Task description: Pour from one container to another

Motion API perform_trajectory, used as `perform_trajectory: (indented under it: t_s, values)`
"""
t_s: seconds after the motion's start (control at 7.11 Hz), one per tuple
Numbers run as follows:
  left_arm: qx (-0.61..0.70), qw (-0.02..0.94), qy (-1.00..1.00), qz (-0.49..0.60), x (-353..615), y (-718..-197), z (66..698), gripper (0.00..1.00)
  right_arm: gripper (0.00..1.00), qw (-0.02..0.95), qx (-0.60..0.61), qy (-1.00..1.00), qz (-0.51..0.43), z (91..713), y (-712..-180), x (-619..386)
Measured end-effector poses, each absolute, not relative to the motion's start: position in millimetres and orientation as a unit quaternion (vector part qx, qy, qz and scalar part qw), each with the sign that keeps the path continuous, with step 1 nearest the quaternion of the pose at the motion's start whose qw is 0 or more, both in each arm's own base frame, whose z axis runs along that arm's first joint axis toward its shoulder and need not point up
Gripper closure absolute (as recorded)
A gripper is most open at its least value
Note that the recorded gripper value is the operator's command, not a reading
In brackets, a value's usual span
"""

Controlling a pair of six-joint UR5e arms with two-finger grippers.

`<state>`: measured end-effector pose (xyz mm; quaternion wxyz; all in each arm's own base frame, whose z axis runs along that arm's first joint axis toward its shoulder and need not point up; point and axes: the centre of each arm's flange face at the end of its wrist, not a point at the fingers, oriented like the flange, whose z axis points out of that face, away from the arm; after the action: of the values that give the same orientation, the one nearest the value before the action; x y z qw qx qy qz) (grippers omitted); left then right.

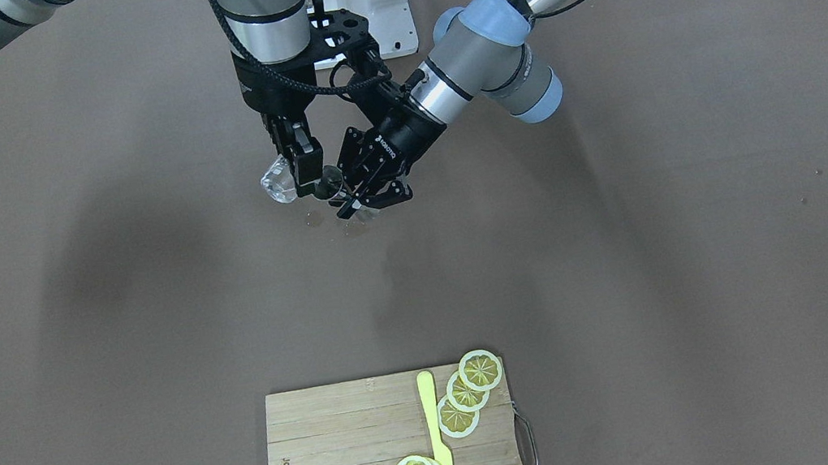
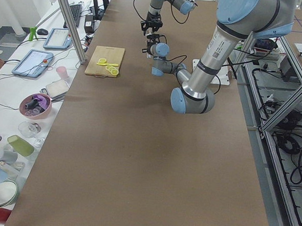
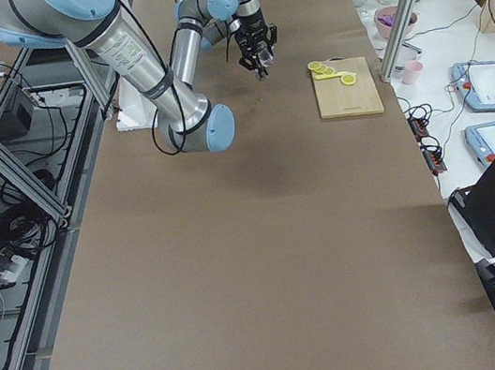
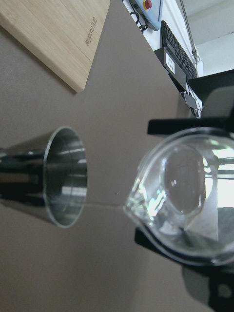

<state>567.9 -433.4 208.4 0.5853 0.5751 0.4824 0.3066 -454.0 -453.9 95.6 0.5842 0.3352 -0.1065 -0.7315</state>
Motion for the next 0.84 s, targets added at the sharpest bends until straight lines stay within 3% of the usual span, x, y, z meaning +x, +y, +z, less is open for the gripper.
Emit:
perform_trajectory:
  t_s: [0.84]
  values:
    - [0.575, 0.586, 0.482, 0.307, 568.0, -433.5, 208.9, 1.0, 1.0, 0.581, 0.345, -0.112, -0.729, 87.7, -452.7, -449.6]
